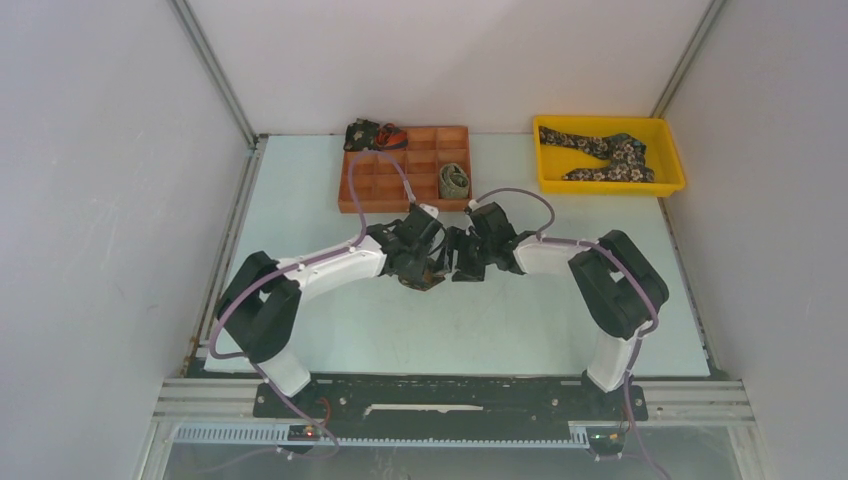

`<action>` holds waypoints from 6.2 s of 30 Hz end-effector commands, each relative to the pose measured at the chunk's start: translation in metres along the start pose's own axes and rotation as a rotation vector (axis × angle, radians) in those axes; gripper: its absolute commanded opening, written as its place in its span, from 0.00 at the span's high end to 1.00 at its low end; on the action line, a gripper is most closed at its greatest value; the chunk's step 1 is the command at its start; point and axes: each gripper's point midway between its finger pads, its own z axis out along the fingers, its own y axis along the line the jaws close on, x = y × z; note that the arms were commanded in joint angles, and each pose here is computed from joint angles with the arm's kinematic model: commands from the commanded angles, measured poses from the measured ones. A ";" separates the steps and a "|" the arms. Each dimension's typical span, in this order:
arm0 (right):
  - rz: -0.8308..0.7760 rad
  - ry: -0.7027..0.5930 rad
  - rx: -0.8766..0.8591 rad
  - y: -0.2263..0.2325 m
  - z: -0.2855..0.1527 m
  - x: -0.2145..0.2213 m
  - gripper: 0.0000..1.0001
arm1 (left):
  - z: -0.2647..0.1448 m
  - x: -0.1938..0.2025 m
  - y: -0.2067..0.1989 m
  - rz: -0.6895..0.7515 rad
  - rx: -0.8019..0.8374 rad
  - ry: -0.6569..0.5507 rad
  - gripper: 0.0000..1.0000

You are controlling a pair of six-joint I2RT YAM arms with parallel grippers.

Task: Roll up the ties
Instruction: Roll the tie at the center of the board, then pick up the tie at the center of the board.

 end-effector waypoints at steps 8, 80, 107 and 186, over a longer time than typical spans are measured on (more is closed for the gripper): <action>-0.006 -0.001 -0.110 0.011 0.028 -0.002 0.43 | 0.003 -0.002 0.006 0.030 -0.039 0.010 0.59; -0.118 -0.001 -0.258 0.043 0.016 -0.005 0.73 | 0.004 0.000 0.035 -0.280 0.200 -0.060 0.23; -0.026 -0.019 -0.295 0.035 0.049 0.004 0.30 | 0.009 0.007 0.023 -0.259 0.263 -0.020 0.35; -0.216 -0.284 -0.277 0.096 -0.023 -0.181 1.00 | -0.205 0.034 0.154 -0.415 -0.071 -0.621 0.00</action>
